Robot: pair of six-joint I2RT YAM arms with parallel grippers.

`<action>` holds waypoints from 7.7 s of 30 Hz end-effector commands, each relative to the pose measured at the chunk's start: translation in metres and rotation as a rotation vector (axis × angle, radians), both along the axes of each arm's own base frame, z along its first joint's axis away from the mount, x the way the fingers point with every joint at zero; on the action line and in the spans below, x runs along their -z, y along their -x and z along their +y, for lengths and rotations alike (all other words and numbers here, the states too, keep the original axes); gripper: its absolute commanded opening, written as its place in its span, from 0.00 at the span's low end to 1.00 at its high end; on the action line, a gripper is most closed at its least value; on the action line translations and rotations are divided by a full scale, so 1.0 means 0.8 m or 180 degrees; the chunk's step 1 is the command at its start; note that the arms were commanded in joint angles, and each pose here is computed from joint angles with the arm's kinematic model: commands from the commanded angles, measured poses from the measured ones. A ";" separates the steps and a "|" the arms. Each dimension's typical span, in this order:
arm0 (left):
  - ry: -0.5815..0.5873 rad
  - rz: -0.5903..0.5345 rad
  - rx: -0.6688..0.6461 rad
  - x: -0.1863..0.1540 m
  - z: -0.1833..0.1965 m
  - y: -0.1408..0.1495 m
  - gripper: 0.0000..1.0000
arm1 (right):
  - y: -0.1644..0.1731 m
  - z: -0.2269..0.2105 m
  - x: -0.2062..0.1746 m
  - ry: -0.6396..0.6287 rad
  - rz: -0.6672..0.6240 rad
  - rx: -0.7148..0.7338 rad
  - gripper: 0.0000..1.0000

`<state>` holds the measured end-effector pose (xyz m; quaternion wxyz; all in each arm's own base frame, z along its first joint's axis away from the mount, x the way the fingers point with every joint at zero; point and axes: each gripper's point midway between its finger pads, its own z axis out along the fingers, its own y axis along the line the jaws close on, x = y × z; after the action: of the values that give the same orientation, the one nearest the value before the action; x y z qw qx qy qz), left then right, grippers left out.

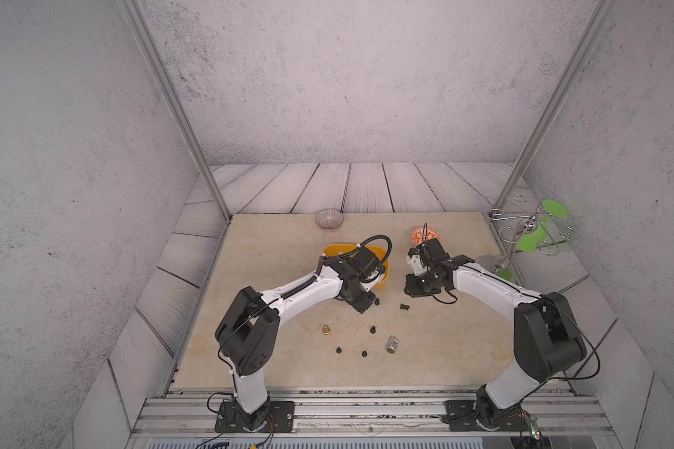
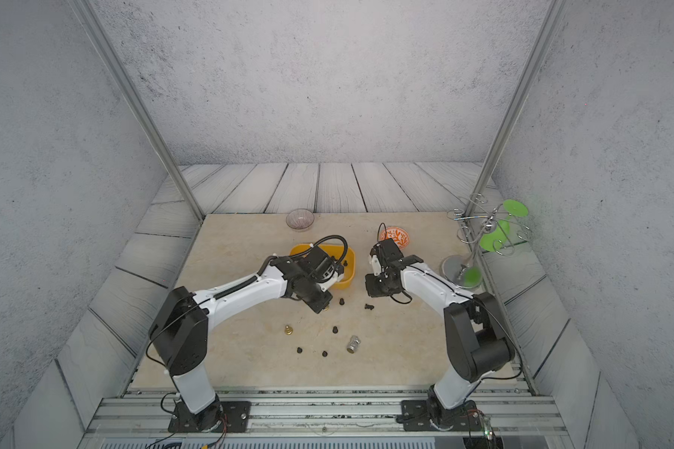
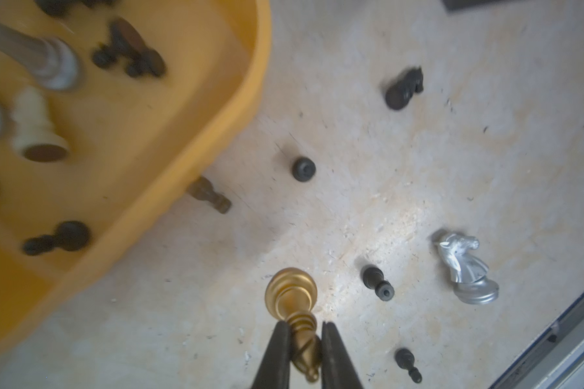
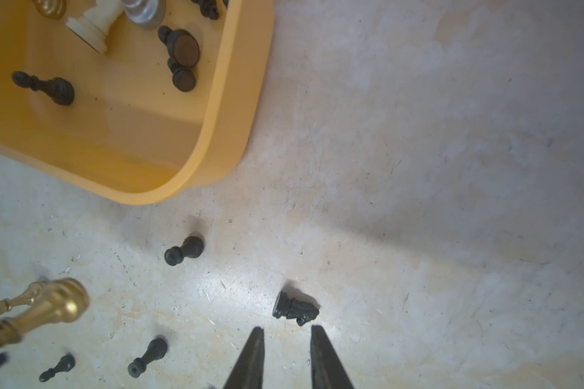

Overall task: Put the chess pieces into the storage box
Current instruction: Pick up the chess piece at the center of the board, then place the chess piece in the storage box, then pick up the chess piece at the center of the board, then place the chess piece in the storage box.

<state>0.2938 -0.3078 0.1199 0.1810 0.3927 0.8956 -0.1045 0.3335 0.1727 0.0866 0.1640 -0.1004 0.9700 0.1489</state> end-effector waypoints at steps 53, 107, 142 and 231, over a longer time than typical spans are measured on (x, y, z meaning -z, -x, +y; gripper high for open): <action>0.0341 -0.0405 -0.0922 0.014 0.035 -0.267 0.31 | 0.014 -0.018 -0.026 0.0045 -0.0040 0.0076 0.27; 0.0925 -0.0357 -0.1772 -0.057 0.174 -0.111 0.34 | 0.001 0.128 0.043 0.0282 -0.0473 -0.0875 0.31; 0.1001 -0.0231 -0.1703 -0.054 0.166 -0.106 0.34 | 0.015 0.114 0.086 0.0423 -0.0277 -0.0821 0.18; 0.1085 -0.0034 -0.1593 -0.049 0.158 -0.080 0.35 | -0.182 0.119 -0.058 0.0020 -0.0874 -0.0653 0.26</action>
<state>0.3638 -0.1833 0.1594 0.2748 0.1262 0.9319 -0.2005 0.4855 0.2704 0.1189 0.2751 -0.2234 0.9252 0.1360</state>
